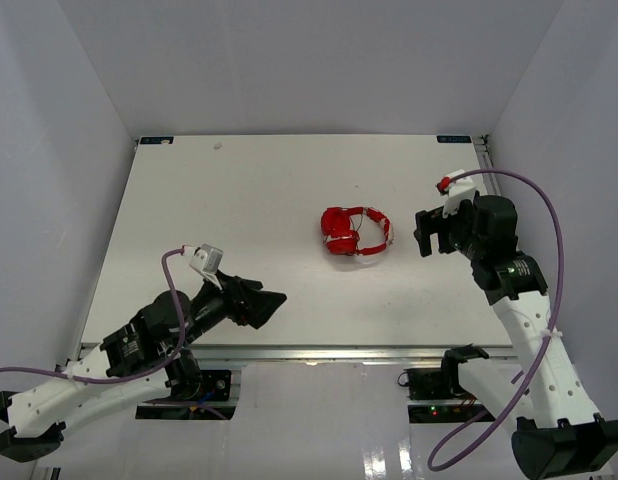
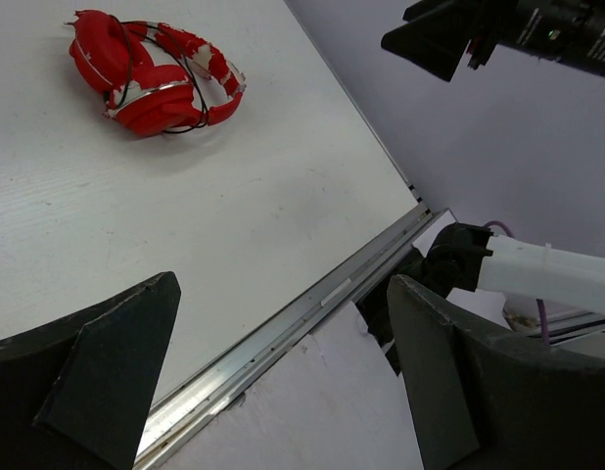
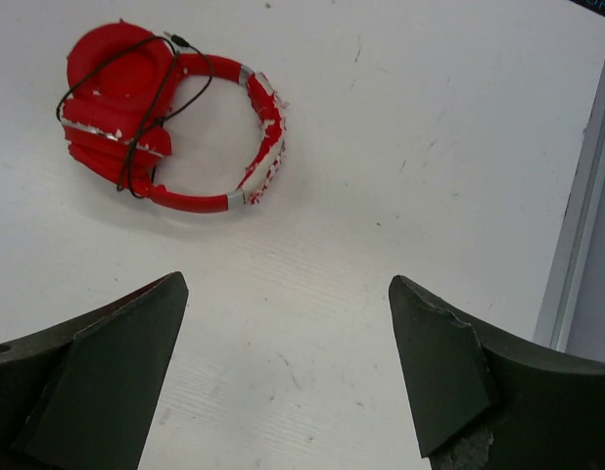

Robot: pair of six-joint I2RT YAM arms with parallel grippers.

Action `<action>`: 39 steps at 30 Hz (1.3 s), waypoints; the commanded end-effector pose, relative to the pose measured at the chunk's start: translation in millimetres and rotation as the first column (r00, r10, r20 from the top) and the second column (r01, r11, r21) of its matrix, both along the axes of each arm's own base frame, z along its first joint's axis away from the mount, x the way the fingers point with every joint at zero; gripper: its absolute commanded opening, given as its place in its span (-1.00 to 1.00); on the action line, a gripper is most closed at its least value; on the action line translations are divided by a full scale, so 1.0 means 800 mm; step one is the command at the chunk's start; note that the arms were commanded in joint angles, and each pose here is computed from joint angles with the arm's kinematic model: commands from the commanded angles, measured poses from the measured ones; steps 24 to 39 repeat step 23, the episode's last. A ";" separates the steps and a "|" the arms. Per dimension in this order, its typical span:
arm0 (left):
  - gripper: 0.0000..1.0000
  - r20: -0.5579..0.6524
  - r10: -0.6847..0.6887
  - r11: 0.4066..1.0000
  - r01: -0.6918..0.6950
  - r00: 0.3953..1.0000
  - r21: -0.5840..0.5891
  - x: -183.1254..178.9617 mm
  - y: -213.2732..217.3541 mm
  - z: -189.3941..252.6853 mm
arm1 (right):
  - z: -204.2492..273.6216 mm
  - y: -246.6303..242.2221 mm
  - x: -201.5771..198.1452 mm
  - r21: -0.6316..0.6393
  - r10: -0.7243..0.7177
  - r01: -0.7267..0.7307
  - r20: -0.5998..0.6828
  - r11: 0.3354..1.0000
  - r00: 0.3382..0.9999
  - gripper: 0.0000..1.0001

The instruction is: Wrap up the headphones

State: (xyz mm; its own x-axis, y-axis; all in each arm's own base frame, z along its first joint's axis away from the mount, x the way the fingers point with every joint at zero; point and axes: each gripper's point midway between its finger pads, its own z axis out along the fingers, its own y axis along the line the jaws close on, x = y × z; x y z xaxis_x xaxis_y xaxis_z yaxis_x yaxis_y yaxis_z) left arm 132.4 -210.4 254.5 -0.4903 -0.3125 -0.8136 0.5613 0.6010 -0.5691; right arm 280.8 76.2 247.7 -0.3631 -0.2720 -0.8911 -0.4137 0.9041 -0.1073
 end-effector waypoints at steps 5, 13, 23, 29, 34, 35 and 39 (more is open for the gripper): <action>0.96 -0.051 -0.014 0.998 0.011 0.999 -0.063 -0.011 0.005 0.015 | -0.013 -0.030 -0.038 -0.082 -0.024 0.023 -0.015 0.996 1.000 0.80; 0.96 -0.106 -0.022 1.000 0.021 0.994 -0.011 -0.016 0.005 -0.002 | -0.014 -0.030 -0.046 -0.075 -0.006 0.007 0.009 0.997 1.000 0.80; 0.96 -0.100 -0.015 0.999 0.019 0.995 0.032 -0.014 0.006 -0.002 | -0.009 -0.032 -0.046 -0.058 -0.023 0.025 0.022 0.998 0.999 0.81; 0.96 -0.100 -0.015 0.999 0.019 0.995 0.032 -0.014 0.006 -0.002 | -0.009 -0.032 -0.046 -0.058 -0.023 0.025 0.022 0.998 0.999 0.81; 0.96 -0.100 -0.015 0.999 0.019 0.995 0.032 -0.014 0.006 -0.002 | -0.009 -0.032 -0.046 -0.058 -0.023 0.025 0.022 0.998 0.999 0.81; 0.96 -0.100 -0.015 0.999 0.019 0.995 0.032 -0.014 0.006 -0.002 | -0.009 -0.032 -0.046 -0.058 -0.023 0.025 0.022 0.998 0.999 0.81; 0.96 -0.100 -0.015 0.999 0.019 0.995 0.032 -0.014 0.006 -0.002 | -0.009 -0.032 -0.046 -0.058 -0.023 0.025 0.022 0.998 0.999 0.81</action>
